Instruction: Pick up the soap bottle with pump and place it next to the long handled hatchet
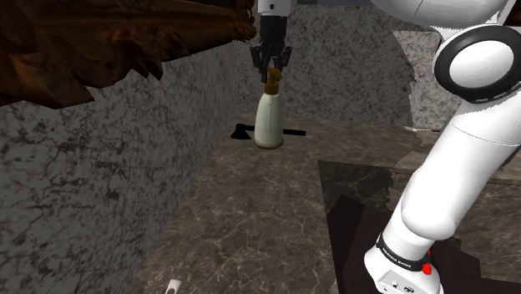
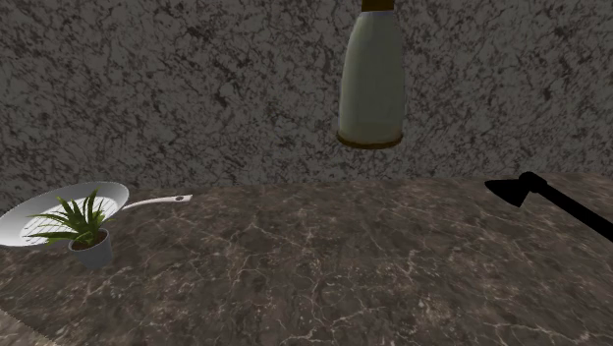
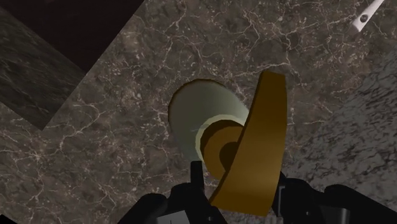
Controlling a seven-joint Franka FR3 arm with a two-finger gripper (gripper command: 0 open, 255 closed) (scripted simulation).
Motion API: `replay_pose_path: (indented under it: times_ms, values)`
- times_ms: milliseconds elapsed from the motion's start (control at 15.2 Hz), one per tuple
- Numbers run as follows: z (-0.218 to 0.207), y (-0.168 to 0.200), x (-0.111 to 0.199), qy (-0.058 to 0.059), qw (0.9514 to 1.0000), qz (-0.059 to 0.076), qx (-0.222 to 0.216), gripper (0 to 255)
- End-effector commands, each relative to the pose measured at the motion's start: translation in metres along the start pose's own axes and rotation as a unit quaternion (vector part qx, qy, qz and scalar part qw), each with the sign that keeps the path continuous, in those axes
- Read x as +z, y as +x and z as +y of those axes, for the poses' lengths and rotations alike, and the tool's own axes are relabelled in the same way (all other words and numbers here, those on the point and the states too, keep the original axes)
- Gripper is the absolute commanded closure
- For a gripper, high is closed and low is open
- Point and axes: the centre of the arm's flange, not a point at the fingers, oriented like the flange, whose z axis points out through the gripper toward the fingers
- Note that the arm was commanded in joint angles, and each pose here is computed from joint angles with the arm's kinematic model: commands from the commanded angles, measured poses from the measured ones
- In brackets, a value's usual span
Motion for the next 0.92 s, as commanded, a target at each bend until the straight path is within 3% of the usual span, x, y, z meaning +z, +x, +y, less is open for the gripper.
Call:
replay_pose_path:
  times_ms: [0,858]
  values:
    - [0.024,0.010,0.009,0.000,1.0000,0.001,-0.001,255]
    - [0.171,0.081,0.063,0.000,1.0000,0.001,-0.001,255]
